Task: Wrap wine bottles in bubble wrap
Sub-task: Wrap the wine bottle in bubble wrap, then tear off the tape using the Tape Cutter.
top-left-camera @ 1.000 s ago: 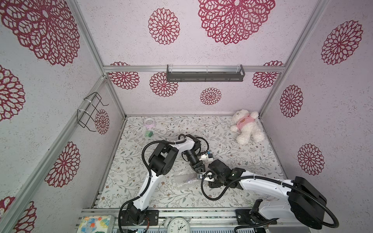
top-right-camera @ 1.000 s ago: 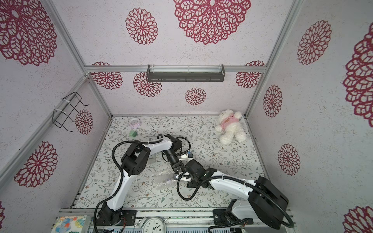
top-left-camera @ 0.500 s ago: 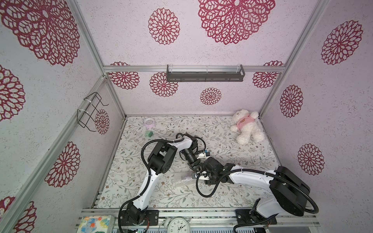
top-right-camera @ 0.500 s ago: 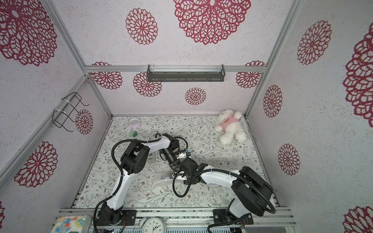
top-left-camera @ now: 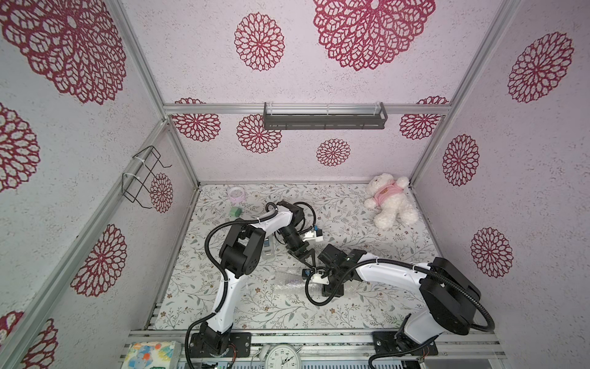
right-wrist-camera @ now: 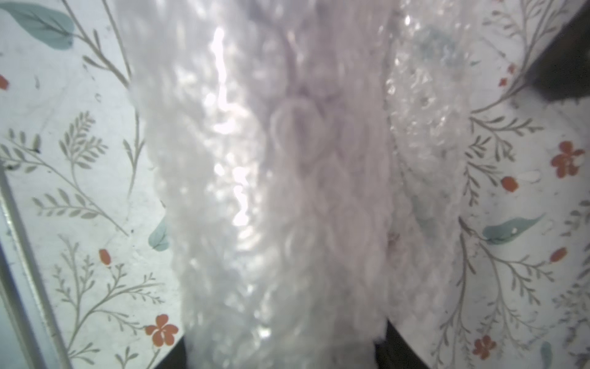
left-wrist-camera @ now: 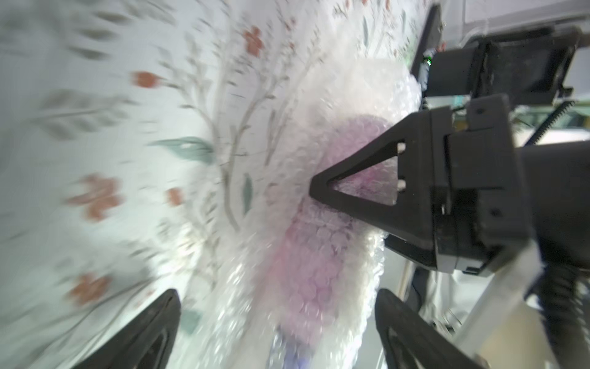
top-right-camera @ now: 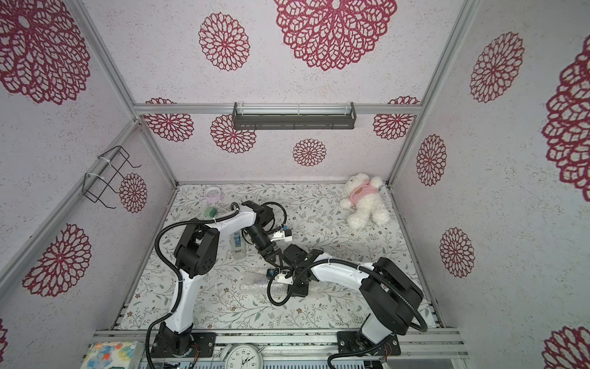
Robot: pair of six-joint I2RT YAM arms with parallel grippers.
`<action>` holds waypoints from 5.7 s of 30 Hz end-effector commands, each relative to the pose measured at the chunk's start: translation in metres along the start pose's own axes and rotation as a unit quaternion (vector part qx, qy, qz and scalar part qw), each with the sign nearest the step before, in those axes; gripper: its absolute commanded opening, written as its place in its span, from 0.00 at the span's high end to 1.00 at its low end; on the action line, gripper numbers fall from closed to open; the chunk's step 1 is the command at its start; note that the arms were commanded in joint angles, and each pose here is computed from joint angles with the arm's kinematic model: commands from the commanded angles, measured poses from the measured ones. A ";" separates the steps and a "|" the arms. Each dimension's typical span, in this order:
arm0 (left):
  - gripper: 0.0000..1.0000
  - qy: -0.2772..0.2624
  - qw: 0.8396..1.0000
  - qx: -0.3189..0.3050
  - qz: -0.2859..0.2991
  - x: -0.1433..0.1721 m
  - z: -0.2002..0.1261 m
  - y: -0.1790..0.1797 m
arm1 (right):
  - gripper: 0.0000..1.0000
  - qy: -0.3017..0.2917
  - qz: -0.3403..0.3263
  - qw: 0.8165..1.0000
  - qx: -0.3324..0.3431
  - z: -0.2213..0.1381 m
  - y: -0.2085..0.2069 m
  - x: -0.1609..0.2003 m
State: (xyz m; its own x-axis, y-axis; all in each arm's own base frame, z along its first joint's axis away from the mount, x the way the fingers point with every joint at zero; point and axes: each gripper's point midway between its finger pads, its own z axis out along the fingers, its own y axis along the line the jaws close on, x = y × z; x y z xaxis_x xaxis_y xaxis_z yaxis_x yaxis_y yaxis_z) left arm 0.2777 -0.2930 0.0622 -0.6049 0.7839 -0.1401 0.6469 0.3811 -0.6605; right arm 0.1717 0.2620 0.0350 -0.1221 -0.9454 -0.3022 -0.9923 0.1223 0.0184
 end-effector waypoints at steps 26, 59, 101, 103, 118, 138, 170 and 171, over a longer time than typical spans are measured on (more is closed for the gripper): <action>0.07 -0.416 0.848 -0.165 -0.286 0.009 -0.159 0.020 | 0.61 -0.191 0.632 0.751 0.022 0.010 -0.111 0.012; 0.30 -0.308 0.866 -0.079 -0.386 -0.094 0.016 0.064 | 0.41 -0.260 0.657 0.707 -0.010 0.015 -0.128 -0.011; 0.03 -0.314 0.882 -0.151 -0.318 -0.095 -0.041 0.026 | 0.50 -0.303 0.616 0.723 0.081 -0.105 -0.121 0.005; 0.03 -0.314 0.884 -0.148 -0.314 -0.095 -0.045 0.024 | 0.53 -0.306 0.614 0.723 0.083 -0.108 -0.123 0.003; 0.03 -0.349 0.847 -0.282 -0.284 -0.034 -0.147 0.010 | 0.57 -0.325 0.546 0.764 0.115 -0.141 -0.132 -0.038; 0.43 -0.501 0.732 -0.018 -0.461 0.148 -0.158 0.108 | 0.45 -0.365 0.500 0.777 -0.114 -0.028 -0.091 -0.217; 0.70 -0.457 0.733 0.024 -0.503 0.121 -0.080 0.151 | 0.52 -0.387 0.462 0.783 -0.156 0.014 -0.090 -0.239; 0.70 -0.456 0.734 0.024 -0.504 0.121 -0.079 0.151 | 0.51 -0.390 0.457 0.784 -0.157 0.013 -0.090 -0.241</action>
State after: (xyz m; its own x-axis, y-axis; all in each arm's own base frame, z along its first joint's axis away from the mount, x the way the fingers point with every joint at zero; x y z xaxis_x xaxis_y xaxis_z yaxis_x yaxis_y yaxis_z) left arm 0.3438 -0.0925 0.0160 -0.8276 -0.5612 -0.0138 -0.3250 0.4990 -0.8034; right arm 0.2909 0.4702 0.0661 -0.8893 -0.0192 -0.4568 -0.3983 0.5233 0.7534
